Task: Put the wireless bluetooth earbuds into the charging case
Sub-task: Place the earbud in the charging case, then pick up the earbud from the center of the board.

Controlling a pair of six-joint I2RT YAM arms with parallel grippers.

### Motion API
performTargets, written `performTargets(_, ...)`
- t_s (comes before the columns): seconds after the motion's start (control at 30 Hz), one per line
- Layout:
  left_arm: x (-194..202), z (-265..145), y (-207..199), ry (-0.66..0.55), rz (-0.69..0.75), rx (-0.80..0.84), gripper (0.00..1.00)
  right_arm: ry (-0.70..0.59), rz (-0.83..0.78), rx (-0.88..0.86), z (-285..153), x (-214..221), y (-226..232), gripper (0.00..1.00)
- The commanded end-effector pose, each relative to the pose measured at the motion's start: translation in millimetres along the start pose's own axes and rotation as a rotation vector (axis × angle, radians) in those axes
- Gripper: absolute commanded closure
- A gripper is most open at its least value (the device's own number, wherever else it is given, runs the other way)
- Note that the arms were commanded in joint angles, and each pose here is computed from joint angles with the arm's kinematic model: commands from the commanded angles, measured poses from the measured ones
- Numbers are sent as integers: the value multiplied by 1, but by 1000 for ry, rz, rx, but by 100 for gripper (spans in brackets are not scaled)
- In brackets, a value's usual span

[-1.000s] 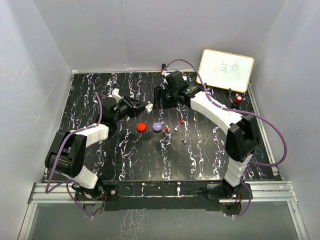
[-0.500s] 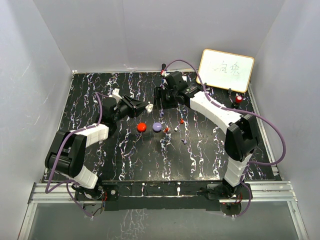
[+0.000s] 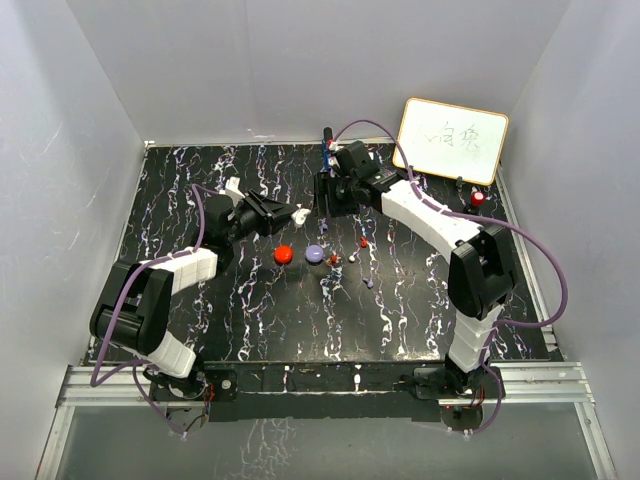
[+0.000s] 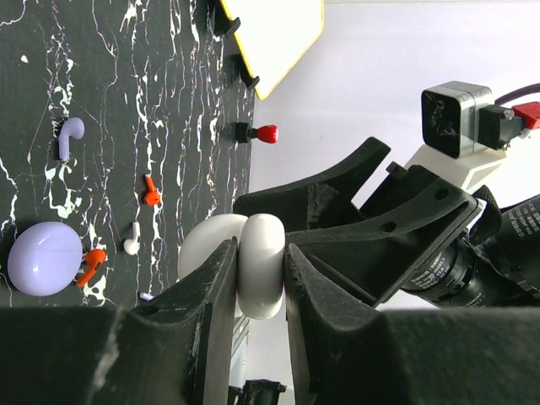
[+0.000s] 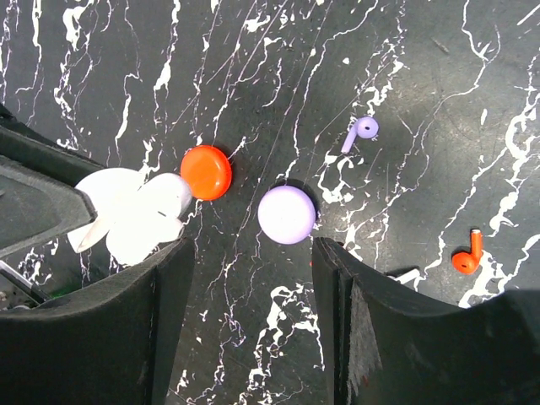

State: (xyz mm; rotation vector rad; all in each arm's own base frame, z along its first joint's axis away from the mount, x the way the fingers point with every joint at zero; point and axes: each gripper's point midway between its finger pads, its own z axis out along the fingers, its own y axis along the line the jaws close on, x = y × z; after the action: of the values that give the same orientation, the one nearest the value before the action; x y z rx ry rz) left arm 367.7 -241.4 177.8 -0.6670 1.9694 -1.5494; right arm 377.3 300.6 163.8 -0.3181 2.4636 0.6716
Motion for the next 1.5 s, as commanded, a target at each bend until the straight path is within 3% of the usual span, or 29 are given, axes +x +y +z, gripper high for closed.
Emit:
performTargets(0.0, 2, -5, -29, 20, 26, 73, 100, -56, -17, -14, 0, -16, 1, 45)
performTargets(0.5, 4, -4, -30, 39, 25, 76, 100, -66, -20, -35, 1, -23, 7, 45)
performTargets(0.63, 1, -6, -31, 21, 25, 72, 100, -61, 6, 36, 0, -18, -12, 46)
performTargets(0.83, -32, -14, -31, -83, 12, 76, 100, -52, 75, 161, -18, 0, -68, 46)
performTargets(1.0, -48, -24, -35, -164, 9, 114, 100, 44, 69, 236, -15, 40, -87, 49)
performTargets(1.47, -42, -29, -26, -156, -11, 105, 100, 111, -14, 302, -7, 86, -83, 63)
